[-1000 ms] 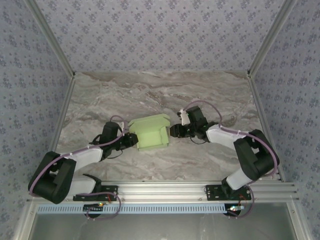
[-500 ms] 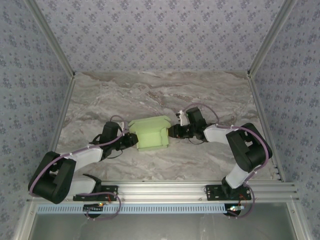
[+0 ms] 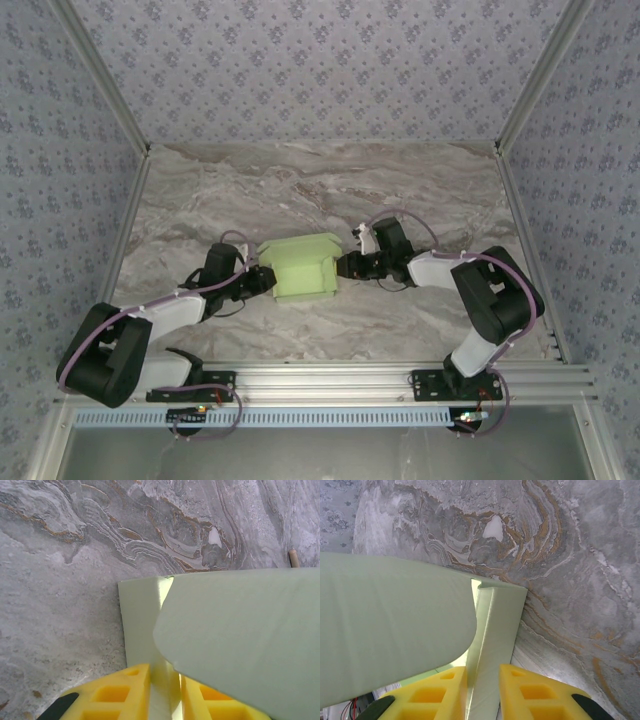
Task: Fold the paper box
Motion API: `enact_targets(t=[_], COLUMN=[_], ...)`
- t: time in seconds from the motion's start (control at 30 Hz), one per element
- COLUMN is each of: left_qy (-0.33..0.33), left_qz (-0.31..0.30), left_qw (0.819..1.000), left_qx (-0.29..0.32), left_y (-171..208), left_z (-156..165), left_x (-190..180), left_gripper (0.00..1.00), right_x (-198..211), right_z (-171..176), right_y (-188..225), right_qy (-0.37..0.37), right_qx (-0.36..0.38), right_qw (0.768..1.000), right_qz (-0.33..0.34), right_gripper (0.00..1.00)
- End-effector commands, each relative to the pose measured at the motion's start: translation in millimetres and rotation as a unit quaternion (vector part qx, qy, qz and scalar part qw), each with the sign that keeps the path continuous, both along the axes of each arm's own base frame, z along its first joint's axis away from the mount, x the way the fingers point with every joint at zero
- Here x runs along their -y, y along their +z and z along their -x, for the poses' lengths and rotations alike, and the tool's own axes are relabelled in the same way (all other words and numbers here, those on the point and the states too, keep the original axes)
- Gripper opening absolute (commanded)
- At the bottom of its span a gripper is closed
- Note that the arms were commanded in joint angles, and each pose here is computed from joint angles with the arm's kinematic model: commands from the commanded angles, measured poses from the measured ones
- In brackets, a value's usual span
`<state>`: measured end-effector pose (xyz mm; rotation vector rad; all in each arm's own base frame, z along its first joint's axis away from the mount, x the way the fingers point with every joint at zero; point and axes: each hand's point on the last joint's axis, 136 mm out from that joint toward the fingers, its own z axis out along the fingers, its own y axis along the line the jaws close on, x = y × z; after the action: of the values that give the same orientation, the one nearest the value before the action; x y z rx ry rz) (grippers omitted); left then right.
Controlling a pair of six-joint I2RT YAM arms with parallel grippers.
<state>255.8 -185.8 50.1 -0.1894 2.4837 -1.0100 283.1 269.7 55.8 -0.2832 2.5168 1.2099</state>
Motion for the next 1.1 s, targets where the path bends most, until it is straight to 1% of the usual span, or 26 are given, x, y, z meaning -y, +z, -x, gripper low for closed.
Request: enact_targets(t=[0.0, 0.47, 1.07], left_qy=[-0.007, -0.007, -0.007], left_qz=[-0.002, -0.002, -0.001], left_qw=[1.0, 1.0, 1.0], left_qx=[0.016, 0.016, 0.016], left_y=[8, 7, 7], left_z=[-4, -3, -3], left_x=[3, 2, 2], left_gripper=[0.22, 0.22, 0.21], right_x=[-4, -12, -9], right_z=[7, 11, 16], right_y=[-3, -9, -27], right_qy=[0.008, 0.018, 0.024], right_qx=[-0.013, -0.018, -0.024], right_qw=[1.0, 1.0, 0.992], right_qz=[-0.007, 0.008, 0.119], right_gripper=[0.26, 0.26, 0.24])
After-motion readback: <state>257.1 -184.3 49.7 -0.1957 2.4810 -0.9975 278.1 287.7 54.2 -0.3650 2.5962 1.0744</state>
